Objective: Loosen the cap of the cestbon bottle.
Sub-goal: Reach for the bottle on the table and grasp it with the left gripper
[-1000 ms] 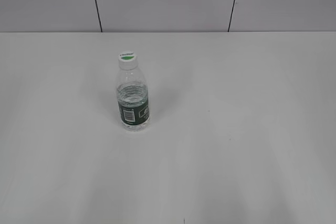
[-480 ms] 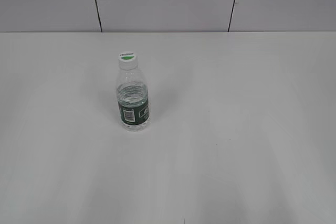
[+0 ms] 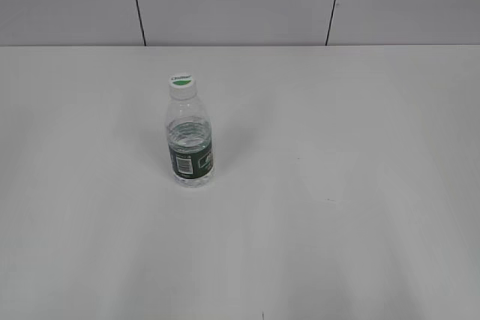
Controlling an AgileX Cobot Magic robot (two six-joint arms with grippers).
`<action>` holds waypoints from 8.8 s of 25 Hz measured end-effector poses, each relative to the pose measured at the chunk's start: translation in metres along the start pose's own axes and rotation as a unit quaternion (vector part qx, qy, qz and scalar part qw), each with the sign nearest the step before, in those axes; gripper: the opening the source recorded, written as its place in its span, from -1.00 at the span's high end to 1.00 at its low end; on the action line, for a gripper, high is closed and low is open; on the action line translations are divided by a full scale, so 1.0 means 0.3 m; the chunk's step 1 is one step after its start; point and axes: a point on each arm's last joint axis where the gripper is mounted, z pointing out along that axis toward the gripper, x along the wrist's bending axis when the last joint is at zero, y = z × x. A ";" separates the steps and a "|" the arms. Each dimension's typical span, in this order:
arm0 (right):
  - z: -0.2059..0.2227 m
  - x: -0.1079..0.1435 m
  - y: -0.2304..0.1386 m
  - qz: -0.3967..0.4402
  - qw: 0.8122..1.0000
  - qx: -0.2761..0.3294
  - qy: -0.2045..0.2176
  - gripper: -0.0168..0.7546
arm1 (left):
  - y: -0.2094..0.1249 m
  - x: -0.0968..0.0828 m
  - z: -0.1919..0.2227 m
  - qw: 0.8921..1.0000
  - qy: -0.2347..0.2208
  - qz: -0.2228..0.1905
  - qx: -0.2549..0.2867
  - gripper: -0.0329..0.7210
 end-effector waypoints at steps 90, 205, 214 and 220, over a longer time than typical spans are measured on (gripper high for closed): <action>0.000 0.000 0.000 0.000 1.000 0.000 0.000 -0.56 | -0.132 -0.244 1.030 0.880 -0.397 0.224 -0.135 -0.25; 0.000 0.000 0.000 0.000 1.000 0.000 0.000 -0.56 | -0.245 -0.550 1.264 0.889 -0.436 0.115 -0.076 -0.65; 0.000 0.000 0.000 0.000 1.000 0.000 0.000 -0.56 | -0.236 -0.554 1.271 0.888 -0.436 0.117 -0.082 -0.65; 0.000 0.000 0.000 0.000 1.000 0.000 0.000 -0.56 | -0.230 -0.557 1.274 0.887 -0.439 0.119 -0.086 -0.65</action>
